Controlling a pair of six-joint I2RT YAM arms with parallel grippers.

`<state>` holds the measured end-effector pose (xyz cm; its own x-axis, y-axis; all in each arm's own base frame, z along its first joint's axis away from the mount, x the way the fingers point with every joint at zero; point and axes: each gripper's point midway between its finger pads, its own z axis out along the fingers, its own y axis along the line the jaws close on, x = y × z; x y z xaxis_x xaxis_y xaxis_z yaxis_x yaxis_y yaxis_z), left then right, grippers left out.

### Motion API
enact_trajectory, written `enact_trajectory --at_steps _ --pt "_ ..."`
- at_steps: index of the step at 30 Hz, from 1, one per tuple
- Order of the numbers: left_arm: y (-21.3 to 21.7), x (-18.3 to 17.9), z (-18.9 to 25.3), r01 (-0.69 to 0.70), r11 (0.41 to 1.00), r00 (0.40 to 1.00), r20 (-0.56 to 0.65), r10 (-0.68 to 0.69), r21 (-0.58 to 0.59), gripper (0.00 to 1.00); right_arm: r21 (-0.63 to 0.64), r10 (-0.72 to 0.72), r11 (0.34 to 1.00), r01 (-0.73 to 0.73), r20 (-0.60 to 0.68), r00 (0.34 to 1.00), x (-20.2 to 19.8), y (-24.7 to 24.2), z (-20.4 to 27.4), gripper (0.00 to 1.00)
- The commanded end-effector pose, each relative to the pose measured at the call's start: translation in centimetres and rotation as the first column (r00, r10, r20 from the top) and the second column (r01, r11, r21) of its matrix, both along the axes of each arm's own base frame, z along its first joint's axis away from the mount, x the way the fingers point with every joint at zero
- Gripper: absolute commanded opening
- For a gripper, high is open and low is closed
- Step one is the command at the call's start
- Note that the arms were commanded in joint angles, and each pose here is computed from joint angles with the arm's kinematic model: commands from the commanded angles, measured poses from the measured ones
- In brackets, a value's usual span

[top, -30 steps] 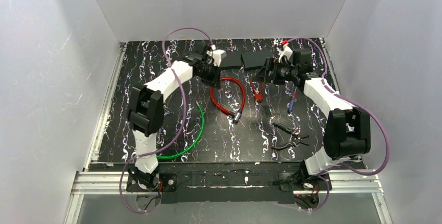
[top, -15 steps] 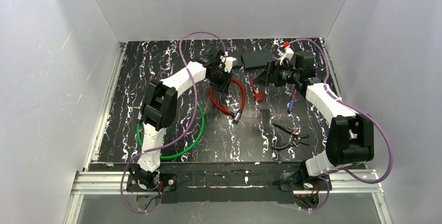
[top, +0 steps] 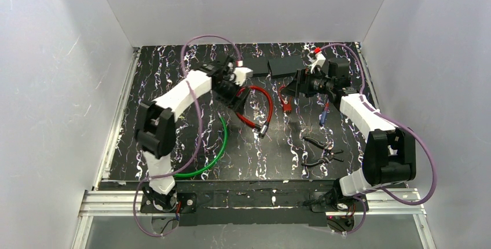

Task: Lock with the key
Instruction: Place the key at the center of the board, then pick up the lock from the center of the board.

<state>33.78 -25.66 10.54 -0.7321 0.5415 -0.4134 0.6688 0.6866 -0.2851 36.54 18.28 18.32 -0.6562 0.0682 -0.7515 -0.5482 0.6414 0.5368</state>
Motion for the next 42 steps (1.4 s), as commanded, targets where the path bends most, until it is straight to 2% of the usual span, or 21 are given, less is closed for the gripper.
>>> enact_trajectory --at_steps 1,4,9,13,18,26,42 --pt "6.3 -6.5 4.2 0.117 0.991 0.992 -0.039 -0.120 -0.070 0.70 0.009 0.045 0.999 -0.046 0.101 0.994 -0.5 0.1 1.7 0.98" --pt "10.7 -10.9 4.2 0.191 0.981 0.981 -0.037 -0.192 -0.029 0.72 0.013 0.055 0.998 -0.056 0.091 0.994 -0.7 0.3 1.2 0.98" --pt "16.1 -16.7 1.7 0.307 0.946 0.952 -0.048 -0.304 0.102 0.72 0.022 0.073 0.997 -0.075 0.079 0.994 -1.1 0.6 0.6 0.98" --pt "17.7 -19.7 -0.8 0.348 0.927 0.937 -0.081 -0.340 0.138 0.70 0.020 0.082 0.996 -0.084 0.081 0.993 -1.3 0.8 0.4 0.98" --pt "17.5 -22.4 -3.3 0.354 0.929 0.929 -0.156 -0.335 0.112 0.64 0.015 0.080 0.997 -0.081 0.078 0.994 -1.3 0.7 0.2 0.98" --pt "17.2 -22.0 -6.6 0.370 0.889 0.929 -0.103 -0.355 0.269 0.62 0.014 0.070 0.997 -0.071 0.067 0.995 -1.1 0.7 -0.2 0.98" --pt "16.2 -21.1 -8.6 0.390 0.854 0.919 -0.091 -0.383 0.344 0.60 -0.006 0.037 0.999 -0.037 0.057 0.998 -0.6 0.3 -0.9 0.98"
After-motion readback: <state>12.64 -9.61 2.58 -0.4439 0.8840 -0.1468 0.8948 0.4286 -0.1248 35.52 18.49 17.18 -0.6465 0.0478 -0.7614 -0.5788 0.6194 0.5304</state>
